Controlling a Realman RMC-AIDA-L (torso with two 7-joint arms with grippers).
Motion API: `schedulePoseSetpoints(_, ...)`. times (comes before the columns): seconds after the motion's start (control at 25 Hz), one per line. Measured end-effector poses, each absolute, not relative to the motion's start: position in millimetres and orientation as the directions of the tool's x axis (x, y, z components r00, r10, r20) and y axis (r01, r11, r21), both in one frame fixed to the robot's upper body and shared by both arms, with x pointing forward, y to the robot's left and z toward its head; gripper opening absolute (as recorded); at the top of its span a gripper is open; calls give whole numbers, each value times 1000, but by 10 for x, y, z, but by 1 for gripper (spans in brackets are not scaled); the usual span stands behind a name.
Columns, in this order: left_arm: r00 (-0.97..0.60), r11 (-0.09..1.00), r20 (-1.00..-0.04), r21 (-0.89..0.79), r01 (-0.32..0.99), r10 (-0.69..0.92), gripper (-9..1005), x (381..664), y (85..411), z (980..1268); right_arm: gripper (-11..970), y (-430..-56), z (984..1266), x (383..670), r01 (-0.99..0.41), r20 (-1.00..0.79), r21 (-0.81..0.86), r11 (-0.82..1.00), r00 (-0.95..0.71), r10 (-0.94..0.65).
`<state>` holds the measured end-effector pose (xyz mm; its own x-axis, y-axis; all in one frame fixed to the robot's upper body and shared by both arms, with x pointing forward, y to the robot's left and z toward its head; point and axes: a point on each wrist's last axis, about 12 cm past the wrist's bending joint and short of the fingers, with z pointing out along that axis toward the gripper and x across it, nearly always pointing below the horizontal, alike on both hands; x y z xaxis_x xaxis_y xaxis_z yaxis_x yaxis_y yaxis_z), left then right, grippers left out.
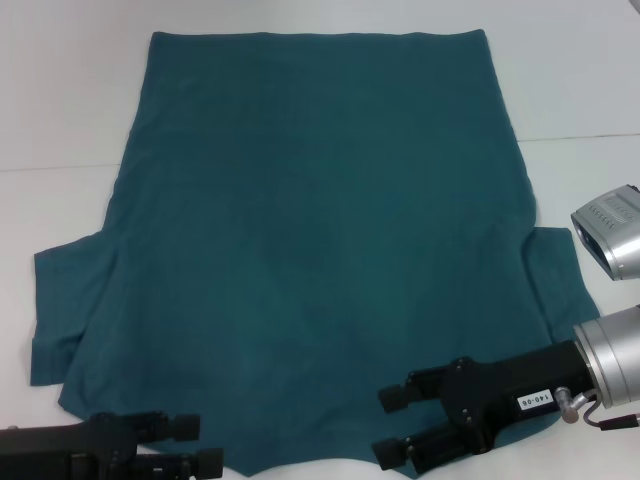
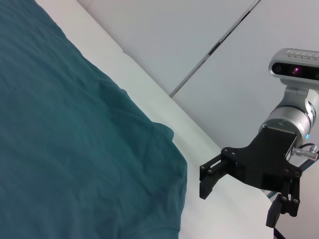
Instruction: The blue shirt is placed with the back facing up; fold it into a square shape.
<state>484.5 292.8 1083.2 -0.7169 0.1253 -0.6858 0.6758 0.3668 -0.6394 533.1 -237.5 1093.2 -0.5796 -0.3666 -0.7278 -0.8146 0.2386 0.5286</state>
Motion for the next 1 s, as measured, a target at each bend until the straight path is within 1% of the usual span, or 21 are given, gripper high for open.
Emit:
schedulePoseSetpoints(0.56,-728,366,-676,-652,664,116,874,4838,2938,10838,922,-2385,10934,5330,-809,-723,535,243,-588,-363)
schedulePoseSetpoints(0.68,-780,407,-625,-706,579,24,873,4905,3029,10881,921,-2394,10949,5346,-797,-719,548,255,-604,-344)
schedulePoseSetpoints(0.72,-799,417,-601,-732,539,-24,873,4940,3080,10910,921,-2402,10968,5368,-785,-714,559,267,-620,-327)
schedulePoseSetpoints(0.76,-820,423,-562,-772,474,-107,873,4999,3179,10970,921,-2431,11016,5423,-752,-696,587,298,-658,-288)
schedulePoseSetpoints(0.8,-820,423,-562,-772,474,-107,873,4999,3179,10970,921,-2431,11016,5423,-752,-696,587,298,-658,-288)
schedulePoseSetpoints(0.88,-835,420,-511,-817,396,-206,872,5051,3294,11035,920,-2491,11126,5540,-681,-650,642,354,-727,-220)
schedulePoseSetpoints(0.92,-839,416,-485,-835,360,-247,872,5069,3334,11054,920,-2491,11126,5540,-681,-650,642,354,-727,-220)
schedulePoseSetpoints(1.0,-849,404,-412,-875,267,-331,869,5105,3412,11075,920,-2542,11204,5662,-595,-586,689,414,-793,-166)
